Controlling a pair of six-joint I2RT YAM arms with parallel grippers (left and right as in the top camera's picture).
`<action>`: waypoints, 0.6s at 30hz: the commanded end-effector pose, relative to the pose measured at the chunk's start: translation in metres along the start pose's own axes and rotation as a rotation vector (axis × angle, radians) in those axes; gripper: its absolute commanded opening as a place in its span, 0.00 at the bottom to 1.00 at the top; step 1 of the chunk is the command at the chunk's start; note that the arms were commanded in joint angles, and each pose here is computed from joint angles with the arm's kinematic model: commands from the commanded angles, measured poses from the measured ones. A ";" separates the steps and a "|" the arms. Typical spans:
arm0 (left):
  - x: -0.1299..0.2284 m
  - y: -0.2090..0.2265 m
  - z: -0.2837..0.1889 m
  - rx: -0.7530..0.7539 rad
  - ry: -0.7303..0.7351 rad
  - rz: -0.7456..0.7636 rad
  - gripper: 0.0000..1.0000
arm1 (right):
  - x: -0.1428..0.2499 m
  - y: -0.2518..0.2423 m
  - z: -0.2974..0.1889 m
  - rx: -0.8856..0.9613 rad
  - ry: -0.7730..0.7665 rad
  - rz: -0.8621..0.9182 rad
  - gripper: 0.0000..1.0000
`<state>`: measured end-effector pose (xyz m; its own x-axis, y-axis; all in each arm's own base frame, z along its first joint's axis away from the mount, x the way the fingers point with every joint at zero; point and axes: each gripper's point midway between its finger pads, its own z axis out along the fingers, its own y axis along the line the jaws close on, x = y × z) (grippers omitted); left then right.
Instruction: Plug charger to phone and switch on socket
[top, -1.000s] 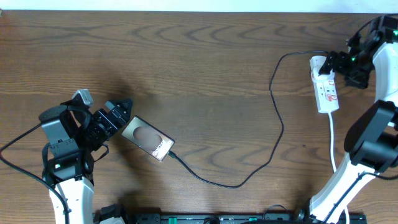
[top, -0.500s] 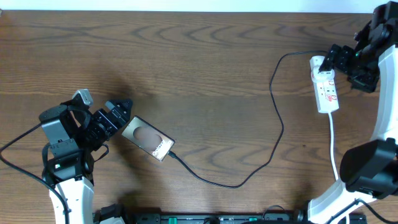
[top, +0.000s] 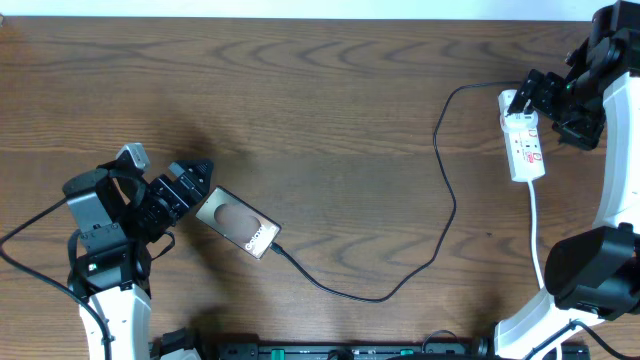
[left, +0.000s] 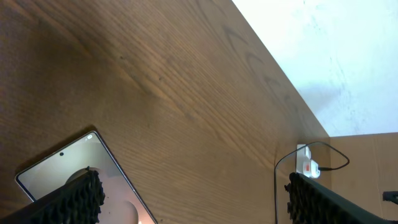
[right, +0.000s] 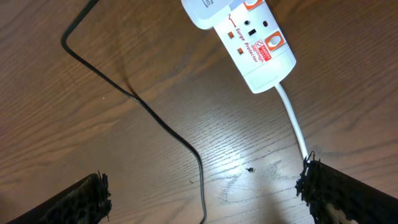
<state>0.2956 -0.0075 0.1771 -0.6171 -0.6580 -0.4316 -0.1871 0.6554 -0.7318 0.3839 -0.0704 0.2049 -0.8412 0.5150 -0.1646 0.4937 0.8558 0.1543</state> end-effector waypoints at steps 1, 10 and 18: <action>-0.005 -0.003 -0.002 -0.003 -0.014 0.032 0.91 | -0.001 0.003 -0.007 -0.001 -0.022 0.004 0.99; -0.005 -0.003 -0.002 -0.003 -0.014 0.032 0.91 | -0.001 0.003 -0.007 0.000 -0.023 0.004 0.99; 0.002 -0.007 0.001 0.002 0.008 0.044 0.91 | -0.001 0.003 -0.007 -0.001 -0.022 0.004 0.99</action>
<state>0.2953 -0.0112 0.1764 -0.6257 -0.6499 -0.4313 -0.1816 0.6591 -0.7298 0.3839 -0.0704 0.2049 -0.8411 0.5153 -0.1645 0.4941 0.8556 0.1543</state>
